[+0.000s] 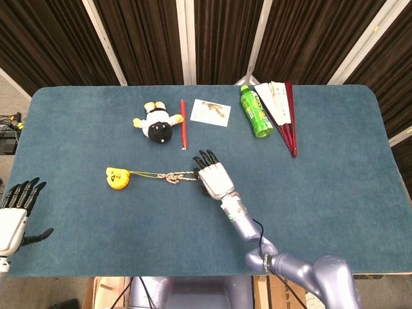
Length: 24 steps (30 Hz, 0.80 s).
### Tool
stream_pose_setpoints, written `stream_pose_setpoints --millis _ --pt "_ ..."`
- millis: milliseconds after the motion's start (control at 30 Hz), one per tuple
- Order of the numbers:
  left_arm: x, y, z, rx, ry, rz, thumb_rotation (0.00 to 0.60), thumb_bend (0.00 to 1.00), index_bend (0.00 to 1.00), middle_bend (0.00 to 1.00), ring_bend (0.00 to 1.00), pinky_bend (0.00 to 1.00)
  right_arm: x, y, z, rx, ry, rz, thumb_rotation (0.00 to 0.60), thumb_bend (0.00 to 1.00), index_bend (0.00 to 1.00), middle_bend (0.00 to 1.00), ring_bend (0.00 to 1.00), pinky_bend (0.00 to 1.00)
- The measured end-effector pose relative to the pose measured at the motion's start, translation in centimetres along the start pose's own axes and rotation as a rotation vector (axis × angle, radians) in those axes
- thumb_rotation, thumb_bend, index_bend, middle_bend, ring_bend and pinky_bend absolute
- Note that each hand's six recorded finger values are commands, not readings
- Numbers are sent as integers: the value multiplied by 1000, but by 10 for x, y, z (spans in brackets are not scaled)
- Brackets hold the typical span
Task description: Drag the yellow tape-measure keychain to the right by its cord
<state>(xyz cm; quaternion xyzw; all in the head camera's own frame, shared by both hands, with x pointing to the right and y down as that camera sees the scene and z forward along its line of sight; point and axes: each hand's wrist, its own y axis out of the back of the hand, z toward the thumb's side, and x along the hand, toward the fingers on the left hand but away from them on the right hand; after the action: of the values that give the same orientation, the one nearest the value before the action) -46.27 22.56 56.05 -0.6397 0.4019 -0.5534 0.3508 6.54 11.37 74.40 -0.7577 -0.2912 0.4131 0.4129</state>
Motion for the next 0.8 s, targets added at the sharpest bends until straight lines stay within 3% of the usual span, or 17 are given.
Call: stream_pose_setpoints --millis 800 --pt "-2 3 -4 -12 12 3 600 0 0 0 0 0 -10 -7 5 -27 -36 -14 600 385 535 214 53 87"
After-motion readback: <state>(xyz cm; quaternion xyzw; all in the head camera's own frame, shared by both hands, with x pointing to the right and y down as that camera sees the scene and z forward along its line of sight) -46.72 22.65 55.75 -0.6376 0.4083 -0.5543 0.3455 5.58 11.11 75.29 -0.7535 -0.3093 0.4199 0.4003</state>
